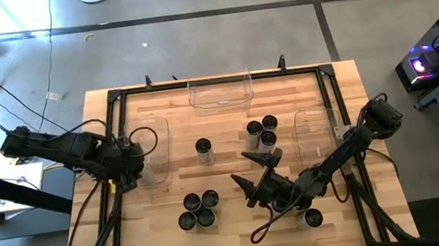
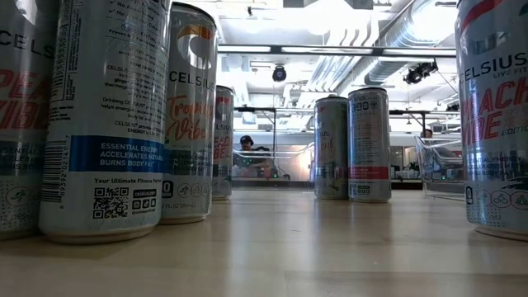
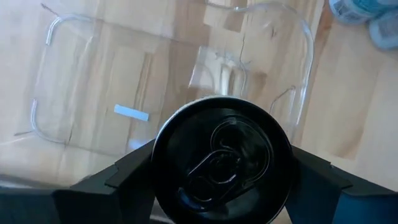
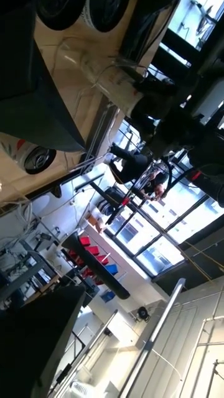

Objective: Sort soda cans
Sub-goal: Put the white-yellow soda can into the left transparent bin

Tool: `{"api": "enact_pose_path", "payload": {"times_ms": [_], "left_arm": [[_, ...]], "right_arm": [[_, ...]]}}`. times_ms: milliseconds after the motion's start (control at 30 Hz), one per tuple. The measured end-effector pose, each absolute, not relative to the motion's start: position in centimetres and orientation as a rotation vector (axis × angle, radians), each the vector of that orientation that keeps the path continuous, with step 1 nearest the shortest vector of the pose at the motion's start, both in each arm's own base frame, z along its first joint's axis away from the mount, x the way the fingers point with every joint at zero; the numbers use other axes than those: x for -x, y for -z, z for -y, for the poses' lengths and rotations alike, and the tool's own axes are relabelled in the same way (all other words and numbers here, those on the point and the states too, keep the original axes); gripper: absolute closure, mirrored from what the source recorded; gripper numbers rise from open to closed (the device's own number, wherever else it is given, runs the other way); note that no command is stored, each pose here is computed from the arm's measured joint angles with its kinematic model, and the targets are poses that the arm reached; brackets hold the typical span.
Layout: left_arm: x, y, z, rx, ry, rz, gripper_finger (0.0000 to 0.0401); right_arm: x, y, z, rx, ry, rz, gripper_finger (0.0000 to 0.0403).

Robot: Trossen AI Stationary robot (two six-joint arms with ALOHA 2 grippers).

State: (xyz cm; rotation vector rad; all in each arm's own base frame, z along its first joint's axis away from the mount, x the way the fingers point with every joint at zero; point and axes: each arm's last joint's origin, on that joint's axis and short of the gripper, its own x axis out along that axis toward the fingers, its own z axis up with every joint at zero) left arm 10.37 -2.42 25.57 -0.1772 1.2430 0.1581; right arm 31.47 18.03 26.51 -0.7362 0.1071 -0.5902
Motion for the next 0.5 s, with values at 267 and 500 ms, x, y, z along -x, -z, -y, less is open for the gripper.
{"api": "enact_pose_path", "payload": {"times_ms": [267, 500], "left_arm": [[-10.24, -25.39, 2.40, 0.179, -0.152, -1.247, 0.0131], [-10.21, -25.23, 2.54, 0.234, -0.133, -1.269, 0.0091]], "right_arm": [[-31.55, -26.52, -17.88, 0.733, 0.594, -0.107, 0.0038], [-31.69, -26.53, -17.67, 0.728, 0.597, -0.105, 0.0038]]}}
